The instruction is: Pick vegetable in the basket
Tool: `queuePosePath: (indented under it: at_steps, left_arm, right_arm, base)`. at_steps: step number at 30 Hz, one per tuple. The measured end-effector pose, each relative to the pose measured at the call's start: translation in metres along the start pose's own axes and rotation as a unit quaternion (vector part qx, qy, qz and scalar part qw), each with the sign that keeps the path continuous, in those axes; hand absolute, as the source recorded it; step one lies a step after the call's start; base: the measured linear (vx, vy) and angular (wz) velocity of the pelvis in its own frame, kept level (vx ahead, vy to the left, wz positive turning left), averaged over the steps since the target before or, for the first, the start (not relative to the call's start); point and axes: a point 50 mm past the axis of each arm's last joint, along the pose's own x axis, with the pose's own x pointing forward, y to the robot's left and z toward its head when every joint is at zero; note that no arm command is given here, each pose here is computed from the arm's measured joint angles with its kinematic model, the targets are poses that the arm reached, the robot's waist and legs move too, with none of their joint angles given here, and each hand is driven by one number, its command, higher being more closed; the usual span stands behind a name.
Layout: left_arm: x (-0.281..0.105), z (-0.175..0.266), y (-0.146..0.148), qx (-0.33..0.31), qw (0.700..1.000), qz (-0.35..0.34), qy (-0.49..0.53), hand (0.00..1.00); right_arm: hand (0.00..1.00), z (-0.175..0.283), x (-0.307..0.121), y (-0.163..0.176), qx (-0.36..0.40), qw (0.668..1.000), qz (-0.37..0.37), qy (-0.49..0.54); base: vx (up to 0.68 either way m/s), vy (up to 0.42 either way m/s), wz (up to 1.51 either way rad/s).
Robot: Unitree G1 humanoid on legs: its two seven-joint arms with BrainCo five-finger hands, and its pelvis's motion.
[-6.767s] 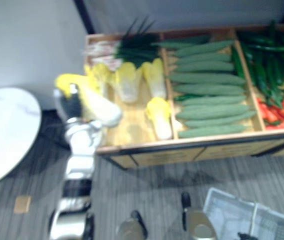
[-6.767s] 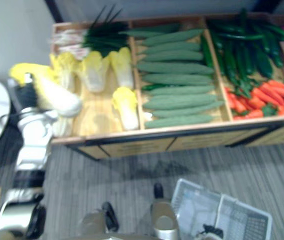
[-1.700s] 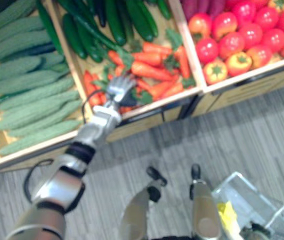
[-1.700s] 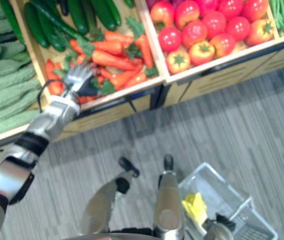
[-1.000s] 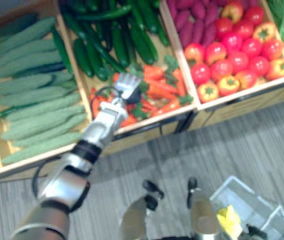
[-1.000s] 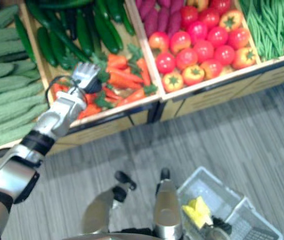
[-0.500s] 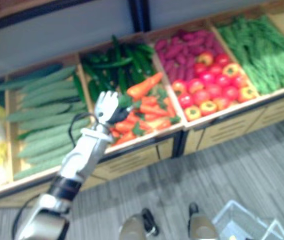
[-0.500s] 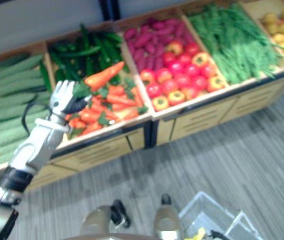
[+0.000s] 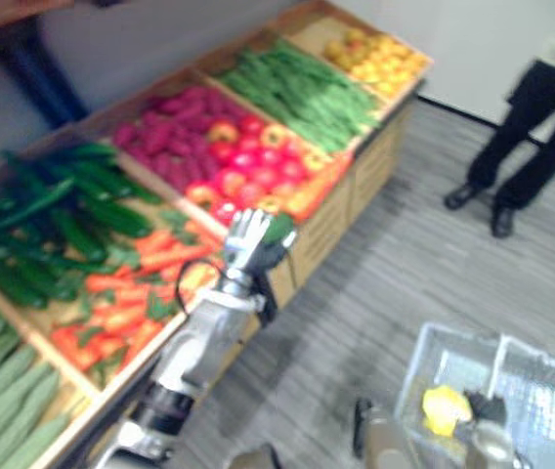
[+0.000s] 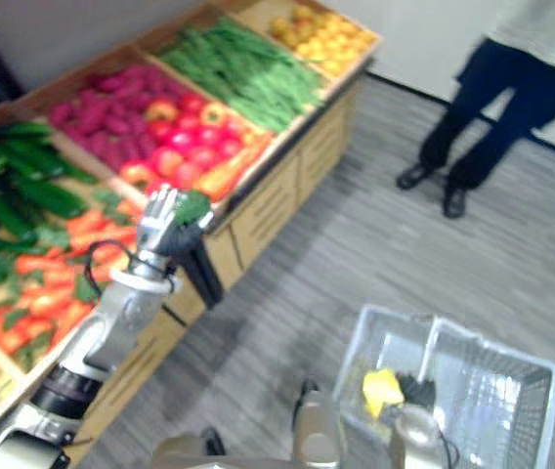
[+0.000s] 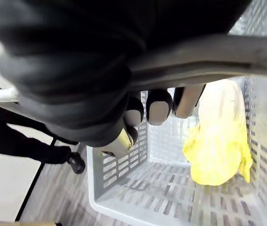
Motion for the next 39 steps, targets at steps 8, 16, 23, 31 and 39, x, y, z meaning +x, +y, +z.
queuePosePath:
  at_steps: [8,16,23,31,39]
  left_arm:
    - [-0.037,-0.002,-0.019,-0.096,0.991,-0.005,0.088,1.00]
    - [-0.074,0.002,-0.044,-0.143,0.979,-0.057,0.133,1.00]
    - [-0.097,0.010,-0.080,-0.158,0.962,-0.174,0.138,1.00]
    - [-0.110,0.013,-0.102,-0.154,0.945,-0.259,0.127,1.00]
    - [-0.119,0.021,-0.124,-0.143,0.926,-0.335,0.100,1.00]
  right_arm:
    - [1.00,0.052,-0.008,0.069,-0.048,0.987,0.118,-0.100]
    - [1.00,0.074,-0.023,0.098,-0.092,0.965,0.188,-0.159]
    - [1.00,0.091,-0.030,0.103,-0.073,0.959,0.198,-0.191]
    - [1.00,0.112,-0.055,0.118,-0.029,0.933,0.270,-0.235]
    - [1.00,0.101,-0.083,0.149,-0.060,0.895,0.371,-0.240]
  base:
    - [0.03,-0.144,-1.42]
    - [0.11,-0.050,-1.22]
    - [0.07,0.119,-0.02]
    - [0.05,0.123,-0.05]
    - [-0.02,0.036,-0.10]
